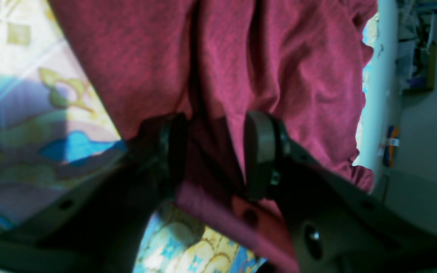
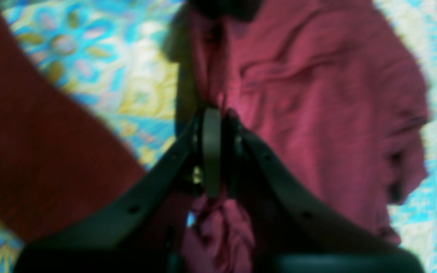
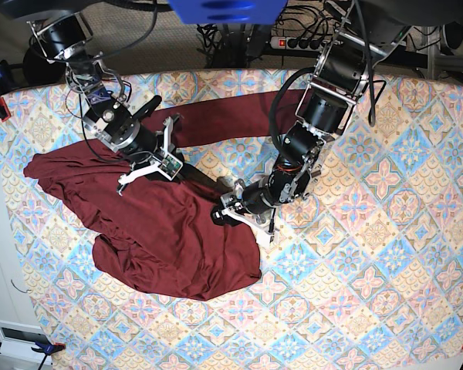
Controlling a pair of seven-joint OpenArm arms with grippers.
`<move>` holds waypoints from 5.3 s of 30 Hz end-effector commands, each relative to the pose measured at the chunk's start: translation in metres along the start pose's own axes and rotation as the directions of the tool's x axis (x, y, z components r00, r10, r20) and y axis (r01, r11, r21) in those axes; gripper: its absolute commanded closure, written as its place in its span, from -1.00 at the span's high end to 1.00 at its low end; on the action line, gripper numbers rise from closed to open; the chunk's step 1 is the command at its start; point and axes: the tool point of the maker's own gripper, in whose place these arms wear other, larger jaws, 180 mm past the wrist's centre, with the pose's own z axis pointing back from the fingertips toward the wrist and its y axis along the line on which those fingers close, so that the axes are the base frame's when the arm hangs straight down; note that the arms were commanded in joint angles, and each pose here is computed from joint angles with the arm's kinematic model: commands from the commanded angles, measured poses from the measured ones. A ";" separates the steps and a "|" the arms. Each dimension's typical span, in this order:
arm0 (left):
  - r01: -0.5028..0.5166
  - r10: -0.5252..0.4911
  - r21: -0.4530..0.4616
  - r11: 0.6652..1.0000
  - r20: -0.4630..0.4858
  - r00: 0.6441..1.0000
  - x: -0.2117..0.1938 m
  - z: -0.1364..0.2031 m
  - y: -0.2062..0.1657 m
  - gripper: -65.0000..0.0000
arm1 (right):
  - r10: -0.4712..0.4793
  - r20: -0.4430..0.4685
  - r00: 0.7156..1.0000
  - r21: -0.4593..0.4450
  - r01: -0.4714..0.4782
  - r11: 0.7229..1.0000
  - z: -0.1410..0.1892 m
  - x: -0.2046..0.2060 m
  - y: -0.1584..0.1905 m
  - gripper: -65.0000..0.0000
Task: Layout the t-shirt on the table in an organized manner, then fold the t-shirt properly
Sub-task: 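Grasp the shirt body with both grippers and spread it apart, then grasp the shirt hem with the left gripper and pull it outward, then grasp the shirt edge with the left gripper and drag it flat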
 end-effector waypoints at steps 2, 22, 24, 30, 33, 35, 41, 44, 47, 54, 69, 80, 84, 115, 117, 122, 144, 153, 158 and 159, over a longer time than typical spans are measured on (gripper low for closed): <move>0.019 -0.018 -0.009 1.000 0.030 0.999 0.018 0.003 -0.006 -0.24 | -0.009 0.015 1.000 -0.028 0.010 1.000 0.007 0.000 -0.009 -0.97; 0.215 -0.216 -0.034 0.976 -0.032 0.976 -0.001 0.015 -0.017 -1.00 | -0.056 -0.009 0.998 -0.143 0.054 0.988 0.024 -0.015 -0.045 -0.53; 0.238 -0.239 -0.040 0.970 -0.011 0.971 0.005 0.026 -0.016 -1.00 | -0.070 -0.016 0.997 -0.178 0.066 0.982 0.029 -0.020 -0.057 -0.36; 0.227 -0.227 -0.011 0.974 -0.013 0.974 -0.011 0.061 0.018 -1.00 | -0.083 -0.028 0.996 -0.207 0.075 0.975 0.034 -0.027 -0.067 -0.24; 0.216 -0.216 0.002 0.976 0.001 0.976 -0.018 0.081 0.031 -1.00 | -0.086 -0.034 0.996 -0.208 0.077 0.975 0.033 -0.030 -0.068 -0.24; 0.215 -0.215 0.010 0.977 0.005 0.977 -0.022 0.092 0.038 -1.00 | -0.102 -0.060 0.993 -0.205 0.087 0.975 0.030 -0.041 -0.067 -0.24; 0.249 -0.249 0.004 0.968 -0.007 0.968 -0.035 0.112 0.040 -1.00 | -0.145 -0.134 0.980 -0.195 0.117 0.974 0.026 -0.073 -0.062 -0.24; 0.318 -0.318 -0.002 0.948 -0.008 0.948 -0.041 0.134 0.036 -1.00 | -0.158 -0.157 0.975 -0.192 0.126 0.973 0.025 -0.084 -0.060 -0.24; 0.396 -0.396 0.014 0.918 -0.021 0.918 -0.049 0.153 0.038 -1.00 | -0.174 -0.187 0.967 -0.189 0.139 0.972 0.024 -0.097 -0.057 -0.24; 0.550 -0.547 0.040 0.834 -0.075 0.834 -0.065 0.195 0.043 -1.00 | -0.204 -0.239 0.949 -0.181 0.163 0.970 0.023 -0.121 -0.050 -0.24; 0.351 -0.374 0.163 0.922 0.147 0.916 0.061 0.218 0.075 0.10 | -0.205 -0.244 0.948 -0.179 0.164 0.970 0.023 -0.122 -0.049 -0.24; 0.388 -0.395 0.167 0.907 0.011 0.919 0.083 0.126 0.074 0.02 | -0.203 -0.240 0.949 -0.178 0.163 0.971 0.022 -0.120 -0.049 -0.24; 0.424 -0.418 0.163 0.891 -0.075 0.905 0.067 0.101 0.074 0.02 | -0.201 -0.233 0.951 -0.181 0.160 0.970 0.023 -0.118 -0.050 -0.24; 0.521 -0.554 0.380 0.764 -0.027 0.832 0.118 0.299 0.114 -1.00 | -0.203 -0.228 0.952 -0.216 0.154 0.964 0.015 -0.116 -0.075 -0.24; 0.494 -0.525 0.404 0.770 -0.038 0.850 0.100 0.316 0.128 -1.00 | -0.203 -0.228 0.952 -0.216 0.154 0.964 0.015 -0.116 -0.075 -0.24; 0.437 -0.438 0.467 0.769 -0.115 0.892 0.048 0.359 0.160 -1.00 | -0.203 -0.231 0.952 -0.213 0.154 0.965 0.015 -0.116 -0.074 -0.24; 0.233 -0.302 0.435 0.870 0.095 0.948 0.088 0.383 0.143 -0.13 | -0.204 -0.268 0.942 -0.212 0.148 0.966 0.017 -0.120 -0.072 -0.24; 0.149 -0.188 0.275 0.950 0.123 0.974 0.116 0.248 0.133 -0.13 | -0.205 -0.275 0.939 -0.211 0.149 0.966 0.017 -0.122 -0.071 -0.24; 0.166 -0.192 0.229 0.959 0.093 0.977 0.122 0.167 0.102 -0.13 | -0.204 -0.274 0.940 -0.211 0.148 0.966 0.017 -0.121 -0.071 -0.24; 0.181 -0.205 0.227 0.957 0.084 0.975 0.122 0.155 0.095 -0.13 | -0.204 -0.274 0.940 -0.211 0.148 0.966 0.017 -0.121 -0.071 -0.24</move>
